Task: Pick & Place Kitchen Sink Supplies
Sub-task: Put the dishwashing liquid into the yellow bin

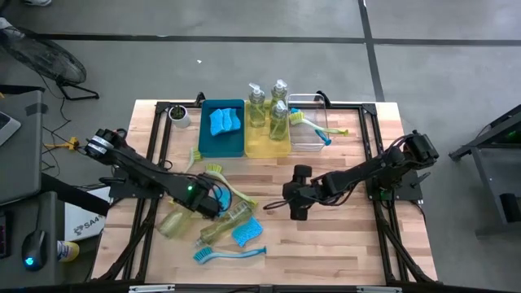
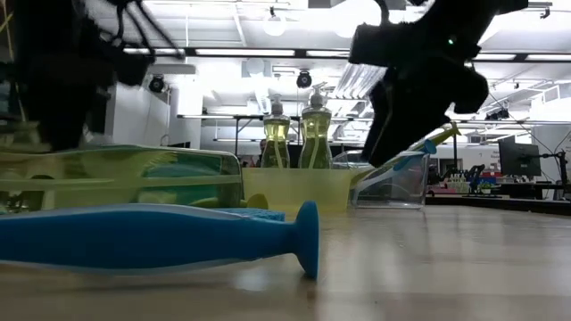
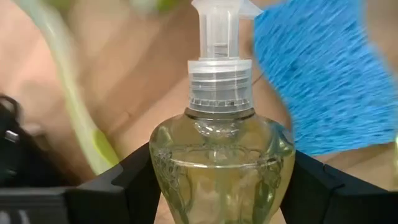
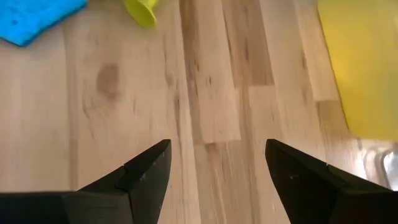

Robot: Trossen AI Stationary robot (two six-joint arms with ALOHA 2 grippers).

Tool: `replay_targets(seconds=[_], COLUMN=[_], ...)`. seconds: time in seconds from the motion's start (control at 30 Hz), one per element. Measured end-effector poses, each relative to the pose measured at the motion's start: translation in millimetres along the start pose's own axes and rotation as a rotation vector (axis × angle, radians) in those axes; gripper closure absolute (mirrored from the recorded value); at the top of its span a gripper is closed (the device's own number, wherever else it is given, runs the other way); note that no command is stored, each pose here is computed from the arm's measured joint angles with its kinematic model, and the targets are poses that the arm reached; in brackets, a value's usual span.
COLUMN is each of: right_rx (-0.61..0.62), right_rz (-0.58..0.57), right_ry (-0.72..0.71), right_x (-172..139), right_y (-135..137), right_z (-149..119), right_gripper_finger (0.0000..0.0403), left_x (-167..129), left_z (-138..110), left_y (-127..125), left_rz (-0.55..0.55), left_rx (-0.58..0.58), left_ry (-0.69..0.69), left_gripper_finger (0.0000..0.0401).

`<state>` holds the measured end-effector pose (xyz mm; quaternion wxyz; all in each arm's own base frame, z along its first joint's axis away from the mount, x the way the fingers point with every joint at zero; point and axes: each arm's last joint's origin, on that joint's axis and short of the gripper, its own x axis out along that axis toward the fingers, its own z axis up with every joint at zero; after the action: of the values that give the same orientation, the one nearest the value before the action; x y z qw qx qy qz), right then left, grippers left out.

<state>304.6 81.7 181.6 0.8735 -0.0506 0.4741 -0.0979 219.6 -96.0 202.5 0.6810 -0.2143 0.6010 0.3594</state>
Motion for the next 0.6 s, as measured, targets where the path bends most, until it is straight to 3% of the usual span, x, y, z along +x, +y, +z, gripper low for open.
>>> replay_targets(seconds=[0.3,0.6], right_rx=[0.05,0.171], right_rz=[-0.025,-0.068], right_ry=[0.027,-0.18], right_x=[6,-22], right_y=[3,4], right_z=[-29,-65], right_gripper_finger=[0.0153,0.0155], left_x=[-59,-98], left_z=[26,89], left_y=[-12,-13], left_rz=[-0.03,-0.027], left_rx=[0.119,0.223], left_ry=[-0.319,-0.691], left_gripper_finger=[0.0158,0.0158])
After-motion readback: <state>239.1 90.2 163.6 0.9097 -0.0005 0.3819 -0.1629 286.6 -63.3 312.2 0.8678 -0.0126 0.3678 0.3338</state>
